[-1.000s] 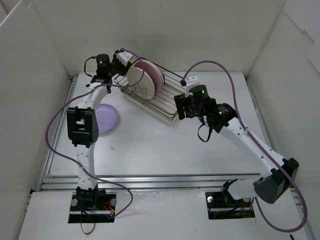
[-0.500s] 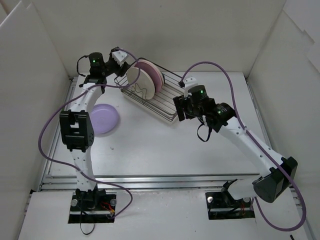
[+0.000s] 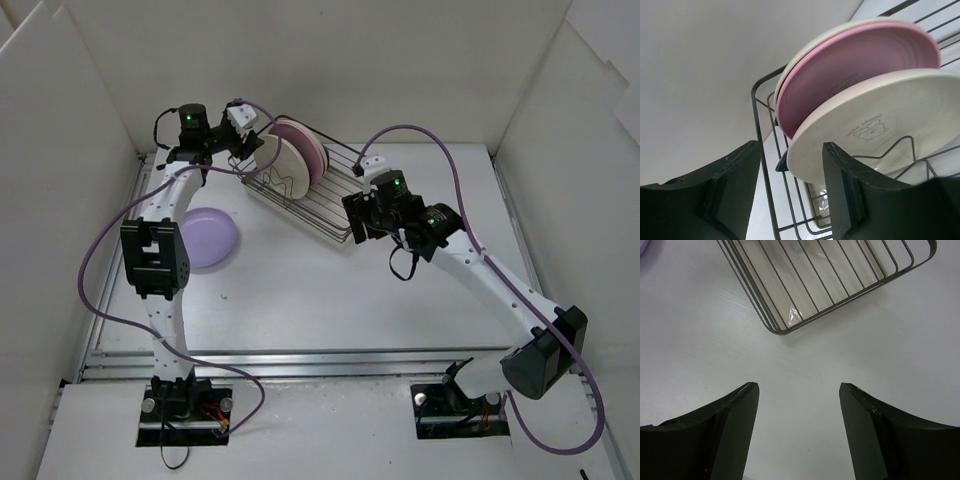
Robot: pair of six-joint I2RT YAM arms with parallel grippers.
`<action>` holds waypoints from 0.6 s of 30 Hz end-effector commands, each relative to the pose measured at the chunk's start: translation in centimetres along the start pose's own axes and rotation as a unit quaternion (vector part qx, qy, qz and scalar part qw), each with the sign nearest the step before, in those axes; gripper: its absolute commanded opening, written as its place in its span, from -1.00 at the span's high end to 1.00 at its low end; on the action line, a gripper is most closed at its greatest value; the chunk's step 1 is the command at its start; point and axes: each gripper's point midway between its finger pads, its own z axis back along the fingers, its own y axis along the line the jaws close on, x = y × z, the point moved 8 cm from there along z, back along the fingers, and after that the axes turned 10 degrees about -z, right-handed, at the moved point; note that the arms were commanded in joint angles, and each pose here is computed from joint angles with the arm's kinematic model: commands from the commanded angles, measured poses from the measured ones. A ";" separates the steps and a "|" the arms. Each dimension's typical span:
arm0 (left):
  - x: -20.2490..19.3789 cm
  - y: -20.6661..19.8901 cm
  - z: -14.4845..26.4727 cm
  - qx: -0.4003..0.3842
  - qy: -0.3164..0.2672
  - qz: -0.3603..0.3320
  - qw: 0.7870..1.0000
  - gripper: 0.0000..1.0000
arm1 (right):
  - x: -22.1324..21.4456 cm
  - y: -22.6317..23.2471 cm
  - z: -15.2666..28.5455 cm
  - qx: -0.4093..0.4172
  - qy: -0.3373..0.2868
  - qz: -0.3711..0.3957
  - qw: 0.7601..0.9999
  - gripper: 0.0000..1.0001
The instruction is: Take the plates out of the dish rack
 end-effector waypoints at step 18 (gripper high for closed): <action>1.6 2.7 -1.8 0.069 -0.021 -0.079 0.994 0.56 | 2.9 1.0 -0.4 0.020 -0.036 0.011 0.999 -0.33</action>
